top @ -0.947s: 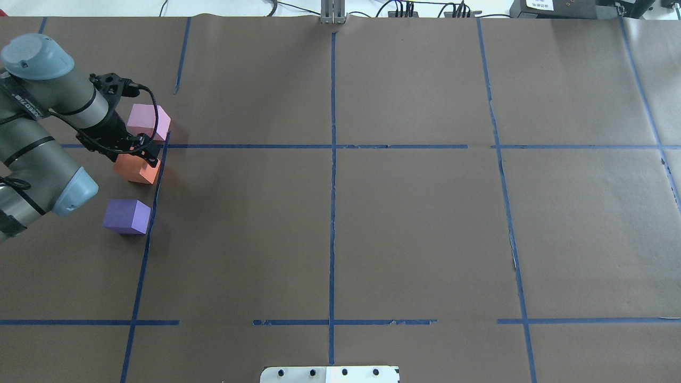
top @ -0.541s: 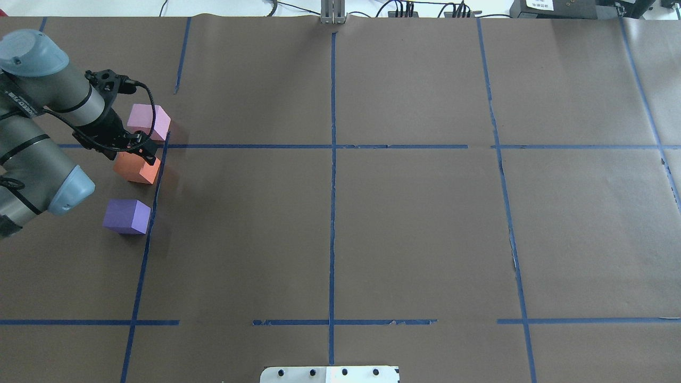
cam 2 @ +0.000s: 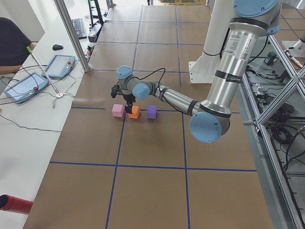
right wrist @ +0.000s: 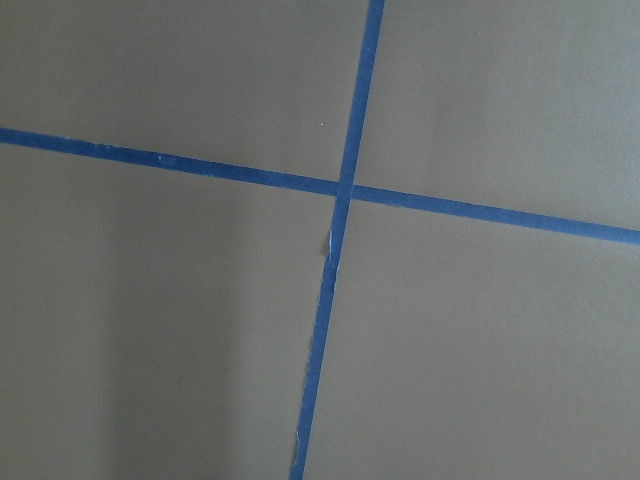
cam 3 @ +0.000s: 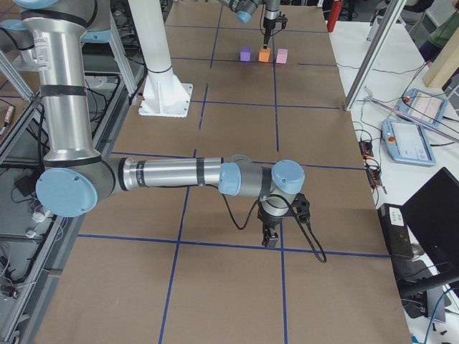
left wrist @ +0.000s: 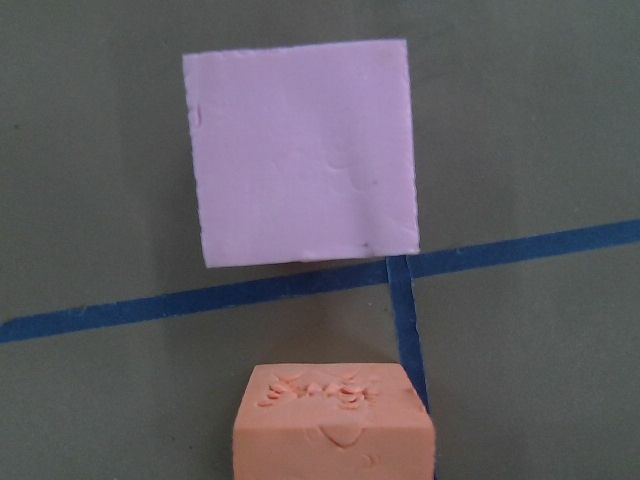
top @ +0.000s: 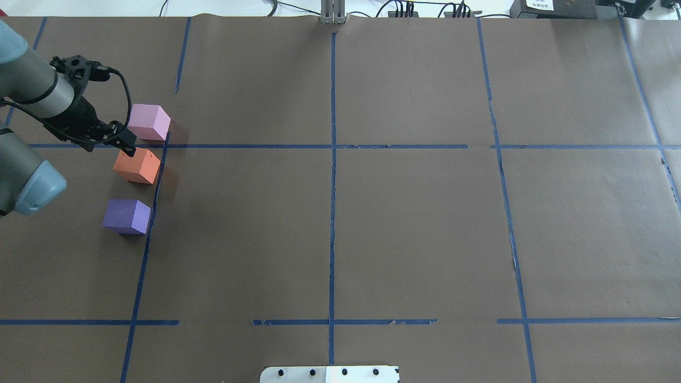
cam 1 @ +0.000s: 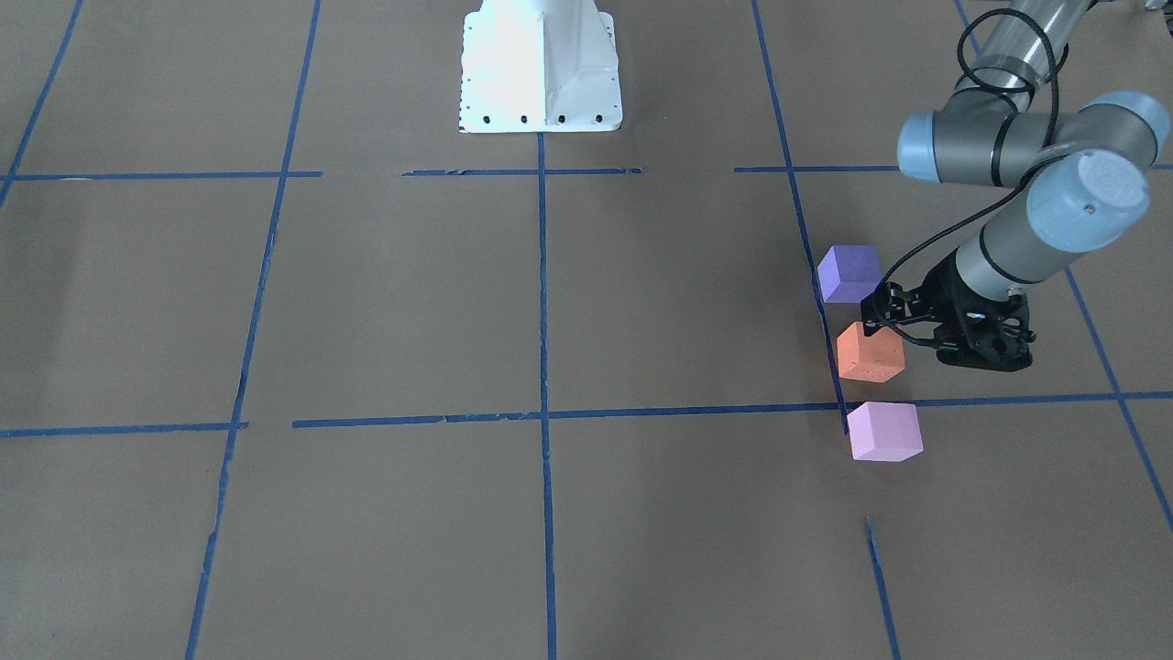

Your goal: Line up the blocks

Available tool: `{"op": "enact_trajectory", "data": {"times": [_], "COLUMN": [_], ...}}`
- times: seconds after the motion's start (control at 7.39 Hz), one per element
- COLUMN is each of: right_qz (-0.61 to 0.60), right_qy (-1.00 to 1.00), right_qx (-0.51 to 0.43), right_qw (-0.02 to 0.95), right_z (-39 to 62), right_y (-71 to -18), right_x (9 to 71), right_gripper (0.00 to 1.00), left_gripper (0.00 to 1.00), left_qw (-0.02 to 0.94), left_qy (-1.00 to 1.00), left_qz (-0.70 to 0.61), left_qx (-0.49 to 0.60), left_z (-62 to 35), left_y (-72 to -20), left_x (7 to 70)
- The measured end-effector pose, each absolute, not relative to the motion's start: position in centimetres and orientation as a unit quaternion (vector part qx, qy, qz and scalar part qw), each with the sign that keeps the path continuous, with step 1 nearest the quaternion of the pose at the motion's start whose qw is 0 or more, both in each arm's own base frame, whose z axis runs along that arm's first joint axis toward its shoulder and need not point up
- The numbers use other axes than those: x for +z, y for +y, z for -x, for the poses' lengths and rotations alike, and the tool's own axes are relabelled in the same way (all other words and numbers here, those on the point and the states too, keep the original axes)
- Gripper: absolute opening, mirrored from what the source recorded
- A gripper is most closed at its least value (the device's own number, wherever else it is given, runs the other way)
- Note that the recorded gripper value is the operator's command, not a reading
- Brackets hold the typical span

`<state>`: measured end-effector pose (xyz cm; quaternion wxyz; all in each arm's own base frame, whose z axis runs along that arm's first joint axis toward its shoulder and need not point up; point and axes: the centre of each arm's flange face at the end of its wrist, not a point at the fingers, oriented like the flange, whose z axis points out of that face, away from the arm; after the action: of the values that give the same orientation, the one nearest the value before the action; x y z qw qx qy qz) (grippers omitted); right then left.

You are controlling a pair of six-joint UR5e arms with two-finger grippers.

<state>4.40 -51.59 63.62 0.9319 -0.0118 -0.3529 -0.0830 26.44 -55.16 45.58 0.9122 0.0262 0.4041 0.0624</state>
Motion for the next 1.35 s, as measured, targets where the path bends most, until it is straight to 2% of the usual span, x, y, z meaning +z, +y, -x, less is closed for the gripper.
{"op": "enact_trajectory", "data": {"times": [0.54, 0.81, 1.35], "right_qz": [0.012, 0.012, 0.012], "right_qy": [-0.353, -0.353, -0.353], "right_qx": [-0.083, -0.083, -0.083], "right_qw": [0.932, 0.932, 0.932], "right_z": [-4.4, -4.4, -4.4], "right_y": [-51.5, -51.5, -51.5], "right_x": [63.7, 63.7, 63.7], "right_gripper": [1.00, 1.00, 1.00], "left_gripper": [1.00, 1.00, 1.00], "left_qw": [0.920, 0.921, 0.906], "left_qy": [0.388, 0.380, 0.412], "left_qz": [-0.054, -0.089, -0.092], "left_qx": [0.000, 0.007, 0.023], "left_z": [-12.9, -5.7, -0.7], "left_y": [-54.3, -53.1, -49.8], "left_x": [51.8, 55.4, 62.0]}}
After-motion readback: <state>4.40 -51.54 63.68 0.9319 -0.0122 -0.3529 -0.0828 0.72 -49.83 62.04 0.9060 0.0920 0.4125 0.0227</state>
